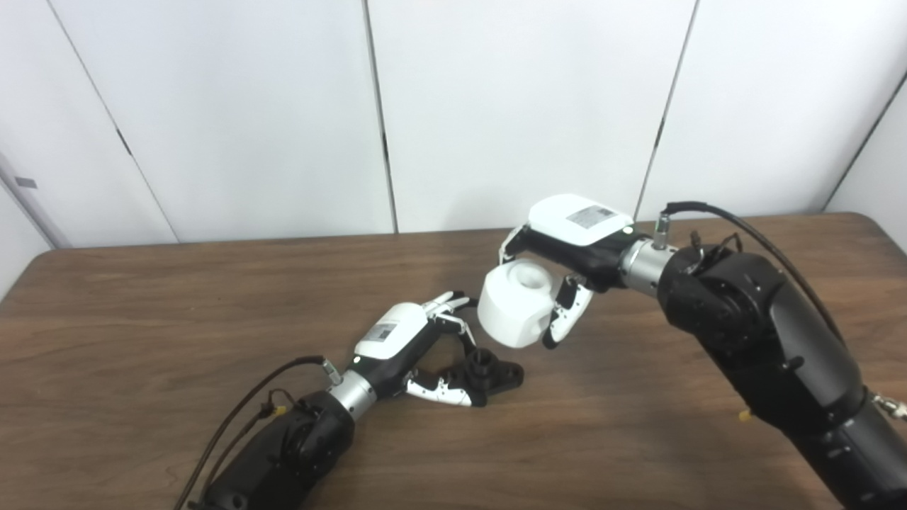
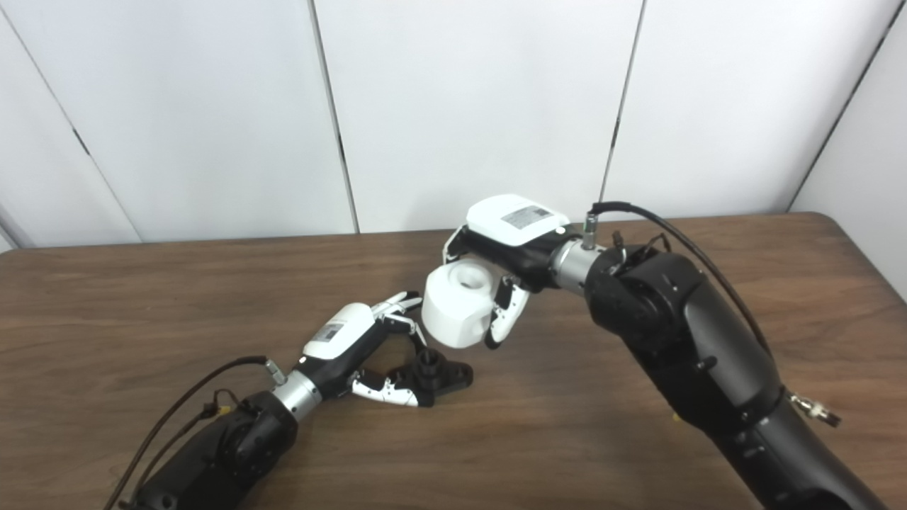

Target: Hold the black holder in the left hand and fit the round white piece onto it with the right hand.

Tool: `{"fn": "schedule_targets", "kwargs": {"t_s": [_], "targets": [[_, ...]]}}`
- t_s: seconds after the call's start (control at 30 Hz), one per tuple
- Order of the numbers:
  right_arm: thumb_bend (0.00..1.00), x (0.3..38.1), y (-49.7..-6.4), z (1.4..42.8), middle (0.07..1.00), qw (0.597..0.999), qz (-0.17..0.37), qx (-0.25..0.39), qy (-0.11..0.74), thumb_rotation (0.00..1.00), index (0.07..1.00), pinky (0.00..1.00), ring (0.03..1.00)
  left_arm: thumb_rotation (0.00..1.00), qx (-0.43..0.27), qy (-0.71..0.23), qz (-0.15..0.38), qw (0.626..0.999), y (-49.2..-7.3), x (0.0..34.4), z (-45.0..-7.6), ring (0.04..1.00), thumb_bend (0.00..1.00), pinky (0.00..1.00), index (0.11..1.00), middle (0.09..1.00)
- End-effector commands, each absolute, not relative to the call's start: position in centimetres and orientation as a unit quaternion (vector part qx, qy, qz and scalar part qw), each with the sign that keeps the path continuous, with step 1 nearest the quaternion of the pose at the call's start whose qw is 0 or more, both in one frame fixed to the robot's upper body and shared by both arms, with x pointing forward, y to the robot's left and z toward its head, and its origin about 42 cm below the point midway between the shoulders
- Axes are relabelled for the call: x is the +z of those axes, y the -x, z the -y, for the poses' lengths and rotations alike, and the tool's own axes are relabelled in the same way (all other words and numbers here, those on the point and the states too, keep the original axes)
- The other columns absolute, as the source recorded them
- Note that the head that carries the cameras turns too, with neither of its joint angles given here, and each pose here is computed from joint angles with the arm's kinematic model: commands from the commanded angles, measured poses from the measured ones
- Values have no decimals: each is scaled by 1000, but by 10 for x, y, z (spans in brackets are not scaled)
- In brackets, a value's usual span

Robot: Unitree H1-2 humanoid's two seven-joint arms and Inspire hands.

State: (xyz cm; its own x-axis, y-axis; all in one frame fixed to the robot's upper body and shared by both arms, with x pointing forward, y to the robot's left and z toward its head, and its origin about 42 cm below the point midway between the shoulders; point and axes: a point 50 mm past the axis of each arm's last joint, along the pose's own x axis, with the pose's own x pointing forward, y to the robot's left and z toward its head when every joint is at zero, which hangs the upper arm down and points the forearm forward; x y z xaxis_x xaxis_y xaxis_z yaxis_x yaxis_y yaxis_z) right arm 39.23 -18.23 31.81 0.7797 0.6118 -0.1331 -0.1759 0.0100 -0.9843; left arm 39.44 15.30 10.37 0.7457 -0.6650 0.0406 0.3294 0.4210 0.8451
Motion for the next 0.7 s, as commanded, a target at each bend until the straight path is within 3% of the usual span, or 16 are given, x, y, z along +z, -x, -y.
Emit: {"fn": "schedule_targets", "kwargs": {"t_s": [0.0,0.67], "targets": [[526,340,-388,177,725,684,211,268,644,146,479,715,775,77,-356,-478,109,796,-371,63,-150,977,522,921,483,923],[526,320,-390,165,718,684,207,292,635,145,479,717,770,78,-355,-480,108,795,-370,67,-144,978,521,917,484,928]]}}
